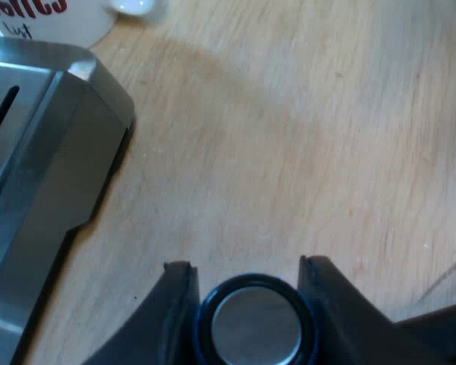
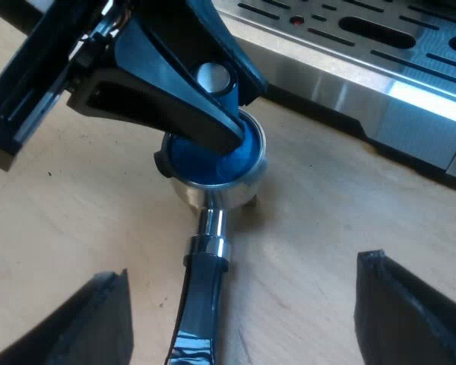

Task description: Grind coffee beans and then tamp

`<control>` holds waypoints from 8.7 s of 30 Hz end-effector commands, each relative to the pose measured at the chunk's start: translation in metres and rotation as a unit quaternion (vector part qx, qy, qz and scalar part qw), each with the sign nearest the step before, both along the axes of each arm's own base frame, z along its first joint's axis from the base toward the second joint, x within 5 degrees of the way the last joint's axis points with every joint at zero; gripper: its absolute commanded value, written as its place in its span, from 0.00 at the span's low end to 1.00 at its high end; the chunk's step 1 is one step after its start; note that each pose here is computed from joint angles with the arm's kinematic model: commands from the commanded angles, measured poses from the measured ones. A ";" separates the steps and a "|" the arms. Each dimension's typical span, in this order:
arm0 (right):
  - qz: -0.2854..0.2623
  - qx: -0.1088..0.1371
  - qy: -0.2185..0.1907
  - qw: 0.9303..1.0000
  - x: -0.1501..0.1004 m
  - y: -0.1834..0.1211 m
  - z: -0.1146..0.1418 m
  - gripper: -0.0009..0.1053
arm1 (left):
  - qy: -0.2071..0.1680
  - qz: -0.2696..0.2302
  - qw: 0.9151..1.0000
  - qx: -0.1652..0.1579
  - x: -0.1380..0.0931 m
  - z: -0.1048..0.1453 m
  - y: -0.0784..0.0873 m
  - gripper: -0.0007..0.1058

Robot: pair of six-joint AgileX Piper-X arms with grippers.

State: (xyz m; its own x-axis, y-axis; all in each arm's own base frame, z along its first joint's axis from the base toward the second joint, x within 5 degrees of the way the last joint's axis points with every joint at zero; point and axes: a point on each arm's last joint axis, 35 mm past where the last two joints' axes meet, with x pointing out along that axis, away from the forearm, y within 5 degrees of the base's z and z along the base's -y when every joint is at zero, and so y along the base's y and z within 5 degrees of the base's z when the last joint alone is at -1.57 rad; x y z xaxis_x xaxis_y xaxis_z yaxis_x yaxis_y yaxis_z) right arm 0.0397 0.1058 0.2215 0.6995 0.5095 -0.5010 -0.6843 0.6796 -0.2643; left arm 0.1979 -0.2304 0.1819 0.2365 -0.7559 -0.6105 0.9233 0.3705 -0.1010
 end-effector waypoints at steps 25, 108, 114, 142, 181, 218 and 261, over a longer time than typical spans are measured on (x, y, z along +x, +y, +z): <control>-0.003 -0.010 -0.002 1.000 0.000 -0.002 -0.005 0.60 | 0.073 0.000 0.994 0.078 -0.026 -0.059 0.028 0.10; 0.134 -0.020 -0.090 0.987 0.002 0.034 0.006 0.60 | -0.022 0.221 0.974 -0.041 -0.018 0.023 0.114 0.10; 0.128 -0.033 -0.069 0.989 0.004 0.043 -0.004 0.60 | -0.038 0.220 0.973 -0.056 -0.018 0.018 0.114 0.11; 0.114 -0.019 -0.051 0.992 0.008 0.066 -0.018 0.60 | 0.009 0.213 0.977 -0.021 -0.018 -0.016 0.113 0.56; 0.083 0.034 0.033 0.995 0.009 0.079 0.048 0.60 | -0.068 0.229 0.961 -0.138 -0.076 0.091 0.147 0.56; -0.105 0.058 0.122 0.985 0.105 -0.034 0.093 0.60 | -0.055 0.469 0.869 -0.147 -0.057 0.127 0.216 0.33; -0.202 0.045 -0.031 0.978 0.010 -0.100 0.120 0.60 | -0.123 0.447 0.868 -0.180 -0.165 0.135 0.219 0.33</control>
State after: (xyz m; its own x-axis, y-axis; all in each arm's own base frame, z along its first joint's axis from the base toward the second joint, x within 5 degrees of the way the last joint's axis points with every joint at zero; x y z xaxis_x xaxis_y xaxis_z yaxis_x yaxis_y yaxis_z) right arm 0.0531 0.0054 0.3381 0.8763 0.2247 -0.4261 -0.3379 0.9172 -0.2110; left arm 0.0358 -0.0120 0.3149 0.9134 -0.3362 -0.2293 0.2927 0.9342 -0.2038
